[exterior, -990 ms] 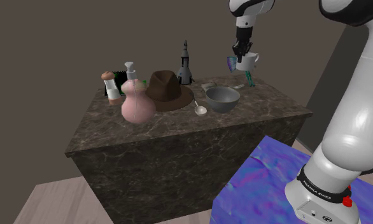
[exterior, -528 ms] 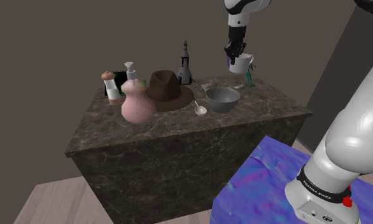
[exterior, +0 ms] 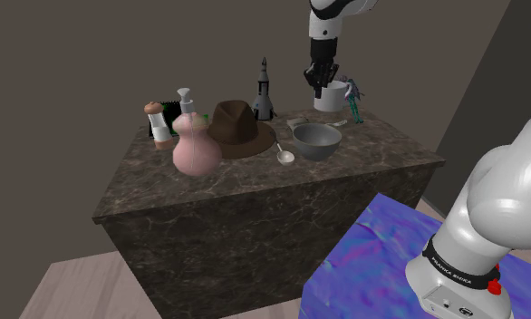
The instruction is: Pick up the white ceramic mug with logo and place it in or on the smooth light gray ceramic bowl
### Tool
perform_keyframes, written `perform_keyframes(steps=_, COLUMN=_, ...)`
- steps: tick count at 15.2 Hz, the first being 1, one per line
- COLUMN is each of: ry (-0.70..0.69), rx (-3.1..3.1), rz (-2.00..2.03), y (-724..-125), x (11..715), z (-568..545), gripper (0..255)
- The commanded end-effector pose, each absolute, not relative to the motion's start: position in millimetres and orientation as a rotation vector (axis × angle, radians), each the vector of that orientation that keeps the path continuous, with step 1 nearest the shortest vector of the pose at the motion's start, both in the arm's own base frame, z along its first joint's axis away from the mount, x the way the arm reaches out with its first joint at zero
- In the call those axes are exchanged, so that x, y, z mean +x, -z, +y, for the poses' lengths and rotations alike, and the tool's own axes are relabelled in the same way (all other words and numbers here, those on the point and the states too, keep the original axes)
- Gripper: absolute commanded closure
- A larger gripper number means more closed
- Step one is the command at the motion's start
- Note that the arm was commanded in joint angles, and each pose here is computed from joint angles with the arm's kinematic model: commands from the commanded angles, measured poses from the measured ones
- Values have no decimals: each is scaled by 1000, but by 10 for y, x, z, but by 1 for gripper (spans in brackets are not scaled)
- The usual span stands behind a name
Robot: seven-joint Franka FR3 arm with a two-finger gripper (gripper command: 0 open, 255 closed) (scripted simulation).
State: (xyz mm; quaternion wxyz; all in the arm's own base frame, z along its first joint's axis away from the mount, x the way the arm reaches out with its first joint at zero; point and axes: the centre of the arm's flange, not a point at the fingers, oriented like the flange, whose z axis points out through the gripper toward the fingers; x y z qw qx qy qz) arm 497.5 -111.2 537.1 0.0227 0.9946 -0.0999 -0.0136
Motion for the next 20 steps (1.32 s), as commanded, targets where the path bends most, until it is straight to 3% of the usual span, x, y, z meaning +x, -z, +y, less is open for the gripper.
perform_keyframes(steps=1, ry=42, rx=3080, rz=-313, y=-5395, x=4924, z=-832, gripper=255)
perform_keyframes(steps=20, ry=42, rx=3080, rz=-313, y=-4478, x=4924, z=-832, gripper=255)
